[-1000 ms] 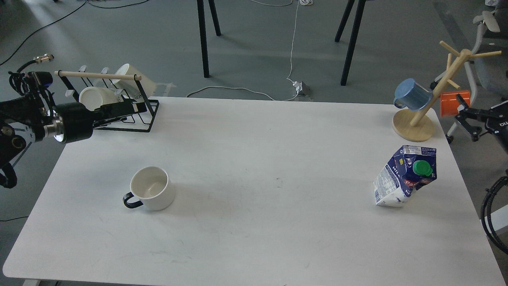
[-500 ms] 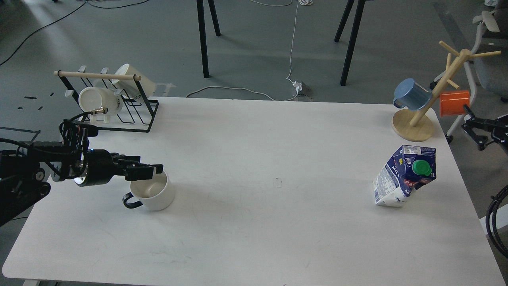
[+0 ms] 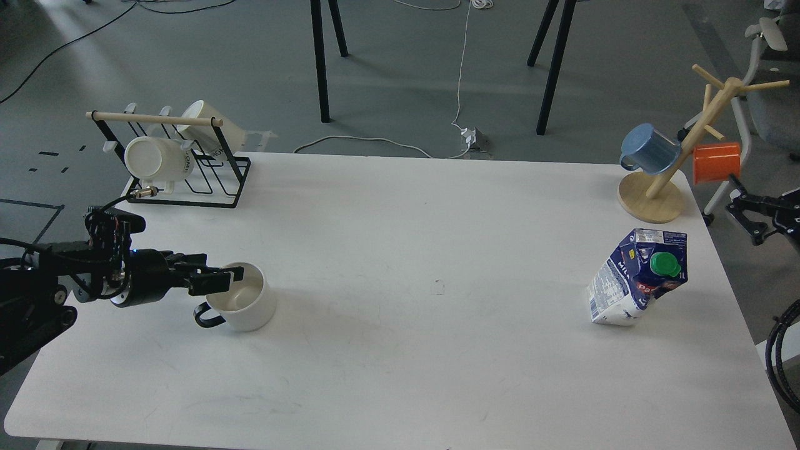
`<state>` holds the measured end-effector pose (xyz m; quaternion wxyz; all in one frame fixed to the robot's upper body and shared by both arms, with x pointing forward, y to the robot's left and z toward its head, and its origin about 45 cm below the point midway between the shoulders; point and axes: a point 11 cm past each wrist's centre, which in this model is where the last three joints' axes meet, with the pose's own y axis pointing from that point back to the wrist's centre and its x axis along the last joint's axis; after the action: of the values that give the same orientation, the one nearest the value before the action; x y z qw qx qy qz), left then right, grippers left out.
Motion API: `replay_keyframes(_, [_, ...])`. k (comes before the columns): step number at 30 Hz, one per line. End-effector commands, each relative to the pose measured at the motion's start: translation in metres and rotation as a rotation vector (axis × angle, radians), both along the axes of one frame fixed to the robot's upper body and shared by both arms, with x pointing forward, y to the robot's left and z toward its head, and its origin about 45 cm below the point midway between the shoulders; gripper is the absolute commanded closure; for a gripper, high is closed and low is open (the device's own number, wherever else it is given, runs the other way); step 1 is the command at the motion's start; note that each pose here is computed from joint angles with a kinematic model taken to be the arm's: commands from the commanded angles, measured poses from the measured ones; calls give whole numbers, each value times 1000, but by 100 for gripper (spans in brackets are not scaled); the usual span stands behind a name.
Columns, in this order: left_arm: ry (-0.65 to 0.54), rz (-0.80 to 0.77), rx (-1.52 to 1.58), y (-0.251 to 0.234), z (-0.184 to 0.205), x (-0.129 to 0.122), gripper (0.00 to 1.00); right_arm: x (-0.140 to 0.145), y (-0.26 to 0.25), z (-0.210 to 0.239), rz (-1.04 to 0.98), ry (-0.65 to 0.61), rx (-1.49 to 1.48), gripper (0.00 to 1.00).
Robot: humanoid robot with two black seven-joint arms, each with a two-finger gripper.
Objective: Place cup and milk with both arms
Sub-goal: 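Grasp the white mug rim with the left gripper, then carry the white mug toward the table center and set it down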
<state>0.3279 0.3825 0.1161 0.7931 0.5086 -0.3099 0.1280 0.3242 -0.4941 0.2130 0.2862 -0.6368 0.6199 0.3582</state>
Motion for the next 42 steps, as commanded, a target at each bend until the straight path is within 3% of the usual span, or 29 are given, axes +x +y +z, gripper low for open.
replay_keyframes(1, [11,-23,9,-5,-9,-5,12,-1,-1,-1,-4,2,0,1])
replay_keyframes(5, [-9,-33,9,-9,-12,-5,28,-1,-2,0,-6,1,-1,1])
replay_keyframes(8, [-12,-38,20,-6,-16,-10,45,-2,-3,-1,-8,3,-1,1])
replay_keyframes(12, [-11,-61,52,-2,-19,-13,59,-4,-3,-3,-11,8,-1,1])
replay_keyframes(14, [-27,-69,61,-1,-19,-13,81,-5,-3,-5,-13,11,0,1])
replay_keyframes(15, [-50,-75,58,-3,-18,-11,100,-5,-4,-4,-13,11,-1,1])
replay_keyframes(19, [-133,-87,46,-6,-11,-4,100,-8,-5,-7,-17,19,-1,1])
replay_keyframes(26, [-161,-95,31,-13,0,5,100,-11,-7,-9,-25,26,0,1])
replay_keyframes(30, [-177,-146,-9,-40,17,20,100,-12,-11,-10,-35,29,-5,1])
replay_keyframes(37, [-120,-251,-278,-172,51,56,100,-14,-20,-12,-58,37,-15,1])
replay_keyframes(42, [-88,-271,-337,-226,46,68,100,-15,-24,-11,-68,39,-18,1])
